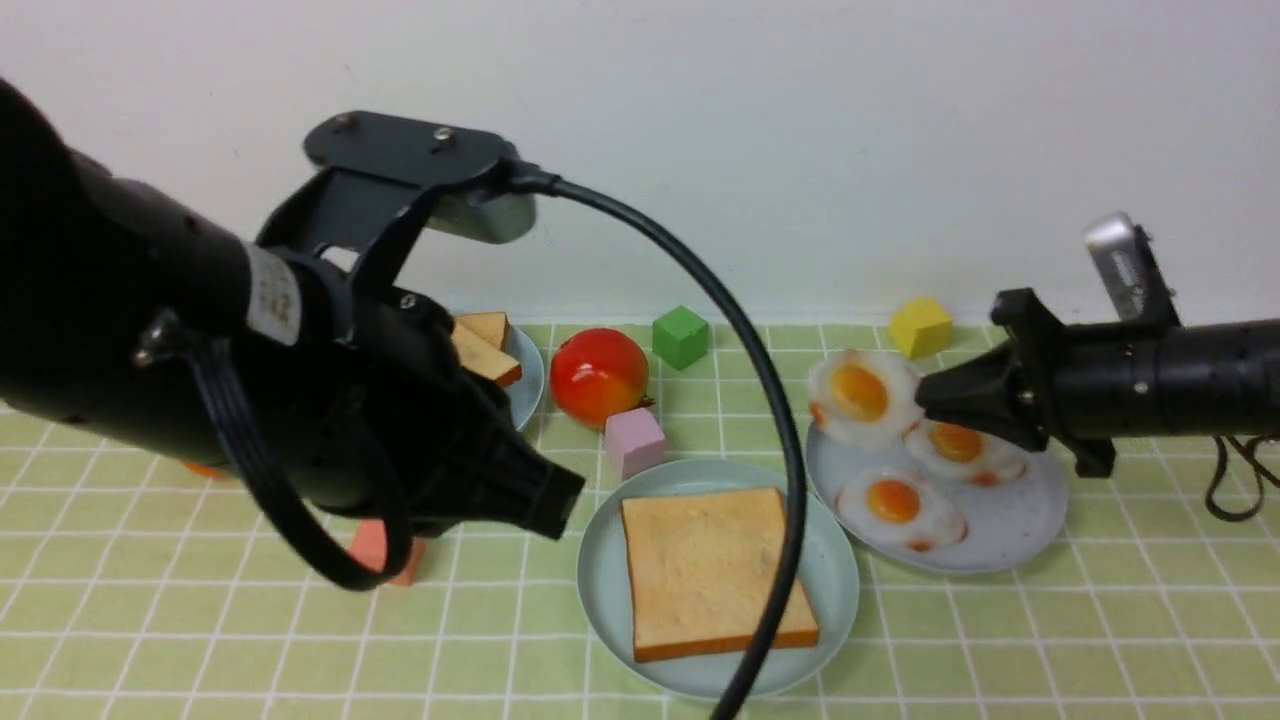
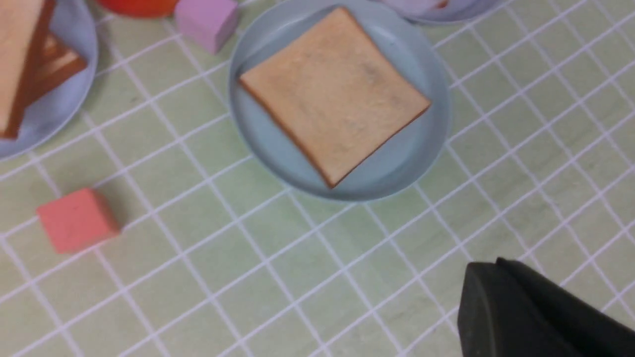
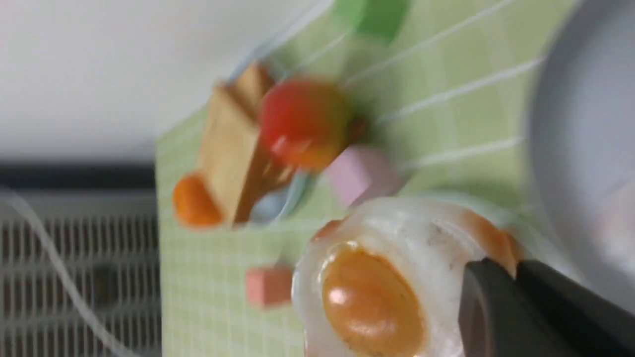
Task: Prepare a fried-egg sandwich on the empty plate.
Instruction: Use the right arm to place the fried egg on the slice of bread in the middle, then use the left arm to grab a slice of bread
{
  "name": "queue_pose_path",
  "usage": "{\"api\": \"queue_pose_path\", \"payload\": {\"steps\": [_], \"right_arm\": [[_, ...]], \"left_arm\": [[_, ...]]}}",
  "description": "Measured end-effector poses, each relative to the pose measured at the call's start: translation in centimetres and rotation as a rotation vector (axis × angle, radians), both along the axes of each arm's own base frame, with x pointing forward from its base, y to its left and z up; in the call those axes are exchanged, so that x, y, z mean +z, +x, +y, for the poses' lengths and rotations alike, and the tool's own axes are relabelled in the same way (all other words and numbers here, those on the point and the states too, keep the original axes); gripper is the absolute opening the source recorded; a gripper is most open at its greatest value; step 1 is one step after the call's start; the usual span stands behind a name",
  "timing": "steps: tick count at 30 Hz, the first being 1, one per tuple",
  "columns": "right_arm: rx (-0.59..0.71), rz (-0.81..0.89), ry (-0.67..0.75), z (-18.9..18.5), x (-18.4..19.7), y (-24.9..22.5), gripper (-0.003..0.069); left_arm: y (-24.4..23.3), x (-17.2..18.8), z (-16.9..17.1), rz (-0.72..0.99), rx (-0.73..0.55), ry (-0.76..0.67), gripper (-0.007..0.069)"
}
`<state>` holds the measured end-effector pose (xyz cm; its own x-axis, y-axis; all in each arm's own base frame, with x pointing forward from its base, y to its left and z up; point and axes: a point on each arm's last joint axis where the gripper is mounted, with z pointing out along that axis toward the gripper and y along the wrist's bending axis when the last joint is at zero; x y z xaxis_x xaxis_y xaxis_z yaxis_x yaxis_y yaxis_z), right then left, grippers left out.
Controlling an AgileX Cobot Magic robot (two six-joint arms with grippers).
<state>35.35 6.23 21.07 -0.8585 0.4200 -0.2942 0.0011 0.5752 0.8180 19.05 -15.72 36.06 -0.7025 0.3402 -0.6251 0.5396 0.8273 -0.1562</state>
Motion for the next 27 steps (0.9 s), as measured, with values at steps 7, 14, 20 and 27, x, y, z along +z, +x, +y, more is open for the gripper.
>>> {"api": "queue_pose_path", "payload": {"steps": [7,14,20,27], "right_arm": [[0.227,0.006,-0.058,8.4,-1.0,-2.5,0.0058],[0.126,0.007,-0.19,9.2,-3.2,-1.7,0.0058],[0.11,0.043,-0.222,9.1,-5.1,-1.3,0.0126],[0.216,-0.139,-0.331,8.6,-1.6,-2.1,0.0455]], "left_arm": [[0.0,-1.7,0.3,0.026,0.026,0.034,-0.0013],[-0.2,-4.0,0.4,0.061,0.029,0.045,-0.0011],[-0.4,-5.4,0.5,0.076,0.033,0.051,-0.0011],[0.2,-5.3,0.1,0.0,0.041,-0.009,-0.0011]]}}
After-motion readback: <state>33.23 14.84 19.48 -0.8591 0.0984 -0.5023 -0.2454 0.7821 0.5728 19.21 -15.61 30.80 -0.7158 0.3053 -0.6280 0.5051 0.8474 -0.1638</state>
